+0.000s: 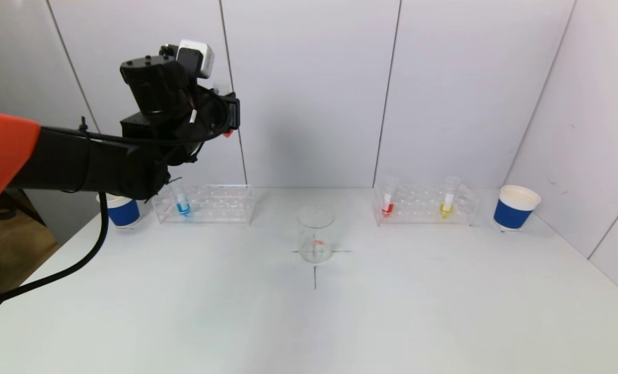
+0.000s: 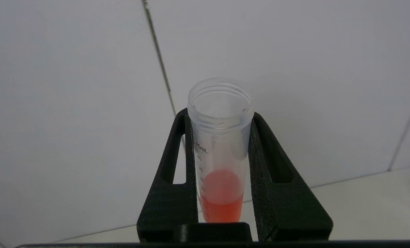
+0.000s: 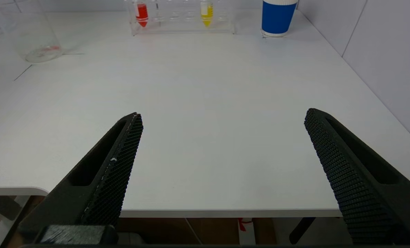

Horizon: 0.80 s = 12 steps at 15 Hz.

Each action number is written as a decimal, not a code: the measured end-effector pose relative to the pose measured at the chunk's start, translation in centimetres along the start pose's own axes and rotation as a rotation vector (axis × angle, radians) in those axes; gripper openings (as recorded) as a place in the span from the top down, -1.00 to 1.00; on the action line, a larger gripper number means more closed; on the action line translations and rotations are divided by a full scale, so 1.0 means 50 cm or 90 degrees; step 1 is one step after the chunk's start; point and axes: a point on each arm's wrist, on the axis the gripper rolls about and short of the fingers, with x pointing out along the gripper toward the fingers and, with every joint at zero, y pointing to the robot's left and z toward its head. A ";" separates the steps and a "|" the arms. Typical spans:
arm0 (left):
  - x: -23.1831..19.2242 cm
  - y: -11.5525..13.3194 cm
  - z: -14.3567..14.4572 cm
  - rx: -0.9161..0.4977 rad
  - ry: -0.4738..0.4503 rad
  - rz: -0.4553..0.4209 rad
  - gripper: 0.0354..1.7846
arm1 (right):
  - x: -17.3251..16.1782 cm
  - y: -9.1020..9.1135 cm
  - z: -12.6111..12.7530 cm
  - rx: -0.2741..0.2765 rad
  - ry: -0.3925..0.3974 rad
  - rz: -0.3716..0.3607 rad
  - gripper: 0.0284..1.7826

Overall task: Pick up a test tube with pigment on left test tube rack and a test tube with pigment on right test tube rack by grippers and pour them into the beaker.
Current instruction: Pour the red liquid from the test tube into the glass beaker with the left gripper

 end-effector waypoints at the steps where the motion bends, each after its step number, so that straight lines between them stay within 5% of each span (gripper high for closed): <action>1: -0.008 -0.005 0.027 0.001 0.012 -0.041 0.52 | 0.000 0.000 0.000 0.000 0.000 0.001 -0.92; 8: -0.073 -0.023 0.108 -0.007 0.072 -0.441 0.52 | 0.000 0.000 0.000 0.000 0.000 0.000 -0.92; 12: -0.063 -0.036 0.085 0.074 0.024 -0.567 0.52 | 0.000 0.000 0.000 0.000 0.000 0.000 -0.92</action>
